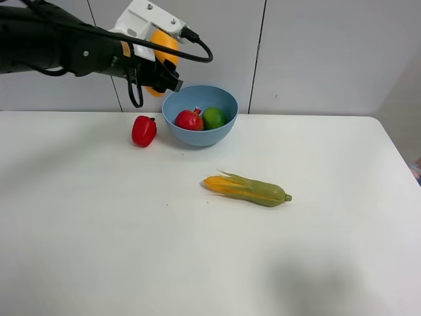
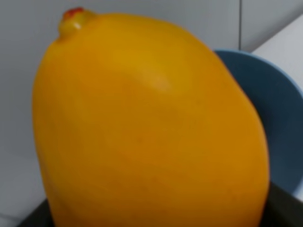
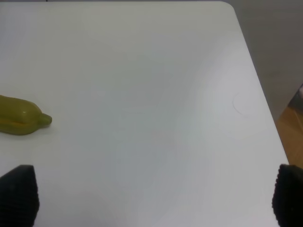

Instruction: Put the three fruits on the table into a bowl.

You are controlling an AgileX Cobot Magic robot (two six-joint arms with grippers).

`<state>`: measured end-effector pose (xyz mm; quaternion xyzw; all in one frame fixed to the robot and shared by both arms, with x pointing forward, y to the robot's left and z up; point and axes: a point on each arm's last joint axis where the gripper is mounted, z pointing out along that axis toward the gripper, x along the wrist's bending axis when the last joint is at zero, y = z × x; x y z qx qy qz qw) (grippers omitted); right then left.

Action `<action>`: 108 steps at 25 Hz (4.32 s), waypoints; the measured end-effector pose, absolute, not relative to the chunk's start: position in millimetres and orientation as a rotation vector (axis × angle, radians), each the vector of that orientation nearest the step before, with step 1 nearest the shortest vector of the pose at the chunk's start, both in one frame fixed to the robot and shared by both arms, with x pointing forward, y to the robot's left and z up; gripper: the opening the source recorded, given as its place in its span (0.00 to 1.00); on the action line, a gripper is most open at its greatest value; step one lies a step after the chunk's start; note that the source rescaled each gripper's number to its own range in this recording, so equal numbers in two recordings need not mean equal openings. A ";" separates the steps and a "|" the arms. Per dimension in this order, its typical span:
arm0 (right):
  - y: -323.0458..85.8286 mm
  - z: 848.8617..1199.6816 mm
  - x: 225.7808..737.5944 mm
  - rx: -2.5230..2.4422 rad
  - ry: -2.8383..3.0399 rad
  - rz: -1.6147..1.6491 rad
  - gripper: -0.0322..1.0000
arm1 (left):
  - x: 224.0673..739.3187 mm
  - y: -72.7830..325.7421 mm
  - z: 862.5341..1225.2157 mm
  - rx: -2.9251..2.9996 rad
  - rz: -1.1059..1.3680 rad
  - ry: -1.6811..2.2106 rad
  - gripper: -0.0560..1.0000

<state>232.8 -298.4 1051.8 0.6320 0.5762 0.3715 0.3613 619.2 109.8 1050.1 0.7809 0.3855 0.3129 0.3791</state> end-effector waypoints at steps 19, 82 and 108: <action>-298.4 1051.8 232.8 1.628 1.485 0.957 1.00 | 715.3 61.6 950.3 2.026 0.725 1.104 0.08; -298.4 1051.8 232.8 1.628 1.485 0.957 1.00 | 213.1 305.0 1093.4 1.434 1.078 1.437 0.98; -298.4 1051.8 232.8 1.628 1.485 0.957 1.00 | 232.5 301.5 1055.0 1.508 0.932 1.544 0.98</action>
